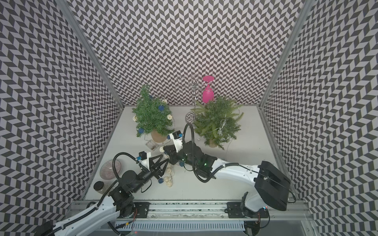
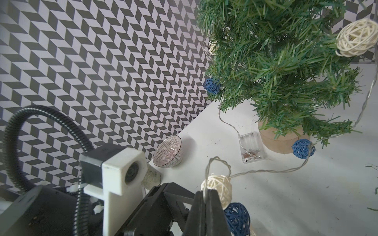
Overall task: Wrap string light around the christmas tree
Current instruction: Wrap the light string around the Christmas tree.
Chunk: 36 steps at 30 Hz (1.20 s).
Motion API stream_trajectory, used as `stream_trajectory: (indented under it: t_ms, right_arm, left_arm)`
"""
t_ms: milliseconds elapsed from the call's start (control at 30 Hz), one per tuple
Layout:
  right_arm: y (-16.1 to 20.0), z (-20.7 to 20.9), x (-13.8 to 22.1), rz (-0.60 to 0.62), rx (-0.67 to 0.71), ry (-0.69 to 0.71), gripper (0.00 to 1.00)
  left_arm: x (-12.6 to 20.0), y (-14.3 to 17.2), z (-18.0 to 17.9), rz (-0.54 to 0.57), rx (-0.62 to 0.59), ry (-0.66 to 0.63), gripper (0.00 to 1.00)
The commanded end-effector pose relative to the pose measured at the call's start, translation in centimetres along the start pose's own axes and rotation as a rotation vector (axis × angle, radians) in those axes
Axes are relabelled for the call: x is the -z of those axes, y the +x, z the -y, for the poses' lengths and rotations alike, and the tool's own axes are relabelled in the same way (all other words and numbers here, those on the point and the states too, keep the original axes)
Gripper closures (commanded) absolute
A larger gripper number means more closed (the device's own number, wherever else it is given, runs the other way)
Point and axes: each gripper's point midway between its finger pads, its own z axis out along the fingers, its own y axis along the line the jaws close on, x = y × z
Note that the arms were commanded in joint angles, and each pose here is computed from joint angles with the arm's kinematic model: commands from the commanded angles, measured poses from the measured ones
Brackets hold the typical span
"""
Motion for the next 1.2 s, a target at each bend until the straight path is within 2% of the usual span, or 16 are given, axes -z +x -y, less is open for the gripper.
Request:
stream_trajectory:
  t_ms: [0,267,400,567,767,833,967,1167]
  right_arm:
    - [-3.5,-2.3,0.2,0.105,-0.013,-0.069,1.00]
    - [-4.7,-2.2,0.9,0.149,-0.006,-0.046,1.00]
    - [-5.5,-3.1,1.2,0.165,-0.011,-0.082,1.00]
    - [-6.9,-4.3,1.8,0.190,-0.005,-0.124,1.00]
    - [-7.9,-5.1,2.4,0.215,-0.004,-0.151,1.00]
    - [-7.8,-5.1,2.3,0.210,-0.003,-0.152,1.00]
    - [-7.5,-4.9,2.3,0.206,-0.003,-0.146,1.00]
    - [-7.6,-4.5,2.8,0.248,-0.011,-0.142,1.00]
  left_arm:
    - [0.5,1.5,-0.9,0.017,-0.015,-0.030,0.39]
    - [0.4,1.5,-1.9,0.004,-0.034,-0.112,0.36]
    - [-0.1,1.2,-2.3,-0.007,-0.056,-0.154,0.40]
    - [-1.0,0.6,-0.9,-0.013,-0.078,-0.099,0.51]
    - [-1.5,-0.7,0.4,0.012,-0.100,-0.050,0.52]
    - [-1.5,-1.1,0.8,0.020,-0.094,-0.042,0.52]
    - [-0.9,-1.8,-0.2,0.036,-0.053,-0.108,0.48]
    - [-0.2,-3.8,0.8,0.055,-0.090,-0.090,0.35]
